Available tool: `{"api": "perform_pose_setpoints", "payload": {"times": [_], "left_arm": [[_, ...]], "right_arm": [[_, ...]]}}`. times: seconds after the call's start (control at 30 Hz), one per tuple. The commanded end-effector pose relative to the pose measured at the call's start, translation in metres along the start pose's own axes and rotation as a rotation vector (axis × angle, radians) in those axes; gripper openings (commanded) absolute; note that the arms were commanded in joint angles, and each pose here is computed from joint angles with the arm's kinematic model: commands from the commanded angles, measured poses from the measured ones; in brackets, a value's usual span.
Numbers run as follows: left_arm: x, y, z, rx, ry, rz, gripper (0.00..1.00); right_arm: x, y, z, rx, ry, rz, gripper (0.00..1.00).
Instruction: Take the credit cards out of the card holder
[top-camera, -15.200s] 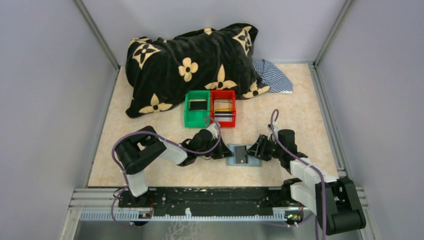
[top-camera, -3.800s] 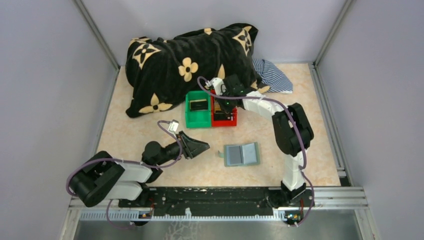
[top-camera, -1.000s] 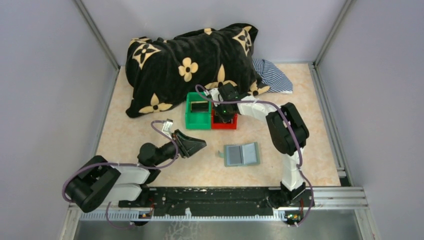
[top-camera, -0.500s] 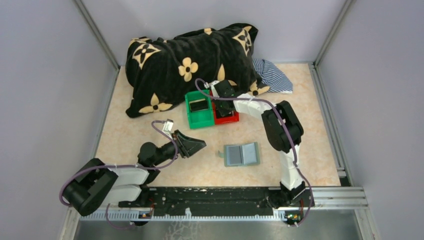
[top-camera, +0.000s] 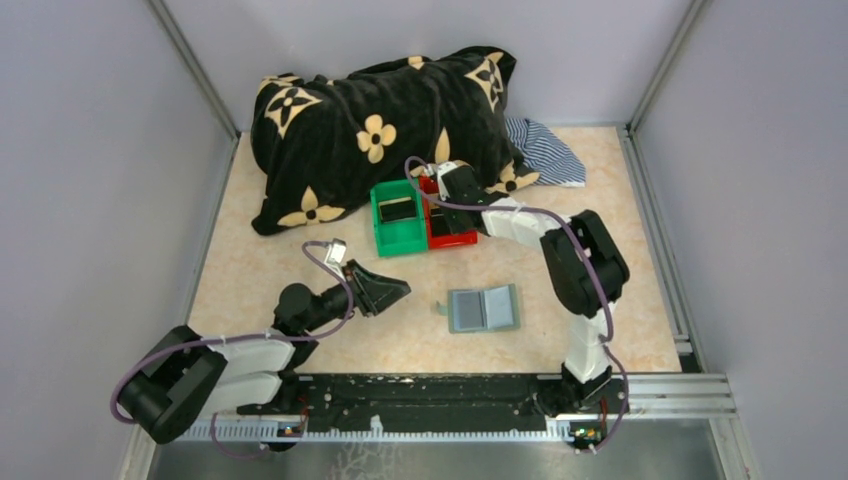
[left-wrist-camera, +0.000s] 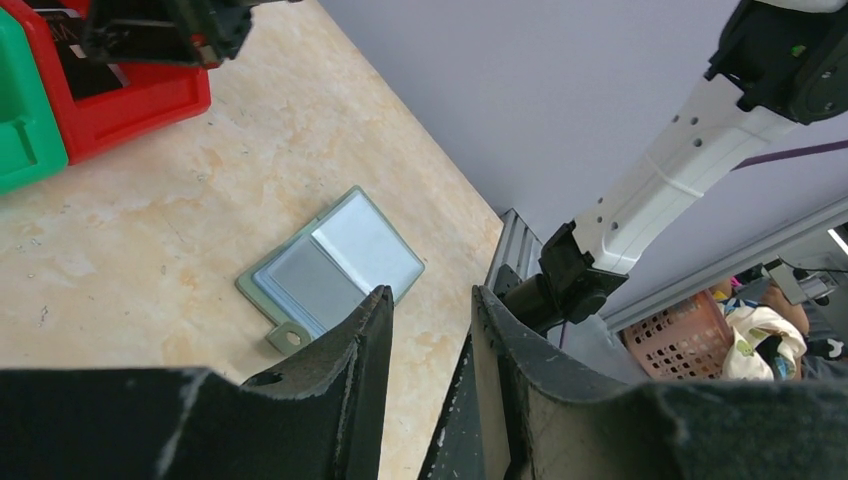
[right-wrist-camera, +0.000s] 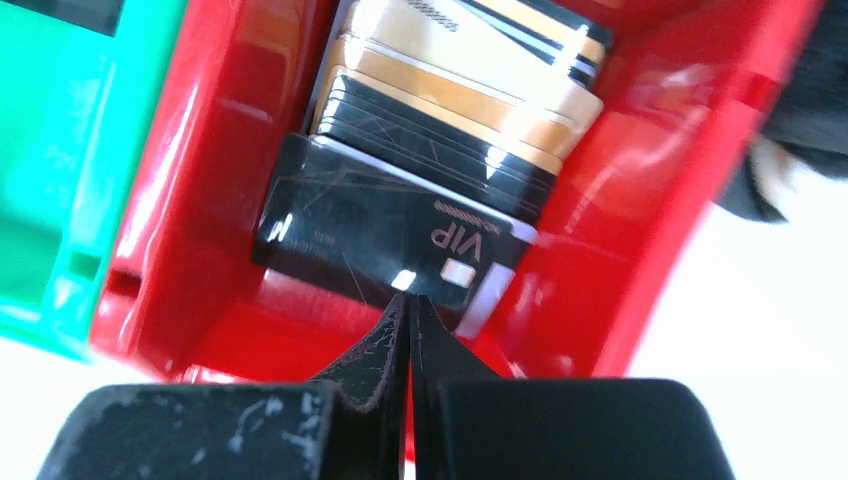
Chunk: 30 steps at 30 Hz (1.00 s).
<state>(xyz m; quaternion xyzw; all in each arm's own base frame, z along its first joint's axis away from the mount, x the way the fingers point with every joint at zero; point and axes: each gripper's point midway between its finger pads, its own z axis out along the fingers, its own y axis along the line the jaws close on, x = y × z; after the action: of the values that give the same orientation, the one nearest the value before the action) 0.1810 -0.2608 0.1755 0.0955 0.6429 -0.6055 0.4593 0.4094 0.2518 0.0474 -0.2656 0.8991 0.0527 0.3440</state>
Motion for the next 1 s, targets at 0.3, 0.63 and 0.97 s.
{"api": "perform_pose_setpoints", "payload": {"times": [0.3, 0.63, 0.97], "left_arm": [[0.012, 0.012, 0.024, -0.084, 0.121, 0.103, 0.46], [0.073, 0.004, 0.051, -0.096, 0.257, 0.074, 0.64], [0.124, 0.021, 0.070, -0.157, 0.349, -0.009, 0.57]], "right_arm": [[-0.045, -0.039, -0.142, 0.112, -0.424, 0.313, 0.48], [0.094, 0.029, -0.157, -0.310, -0.286, 0.495, 0.55], [0.168, 0.048, -0.153, -0.338, -0.160, 0.536, 0.36]]}}
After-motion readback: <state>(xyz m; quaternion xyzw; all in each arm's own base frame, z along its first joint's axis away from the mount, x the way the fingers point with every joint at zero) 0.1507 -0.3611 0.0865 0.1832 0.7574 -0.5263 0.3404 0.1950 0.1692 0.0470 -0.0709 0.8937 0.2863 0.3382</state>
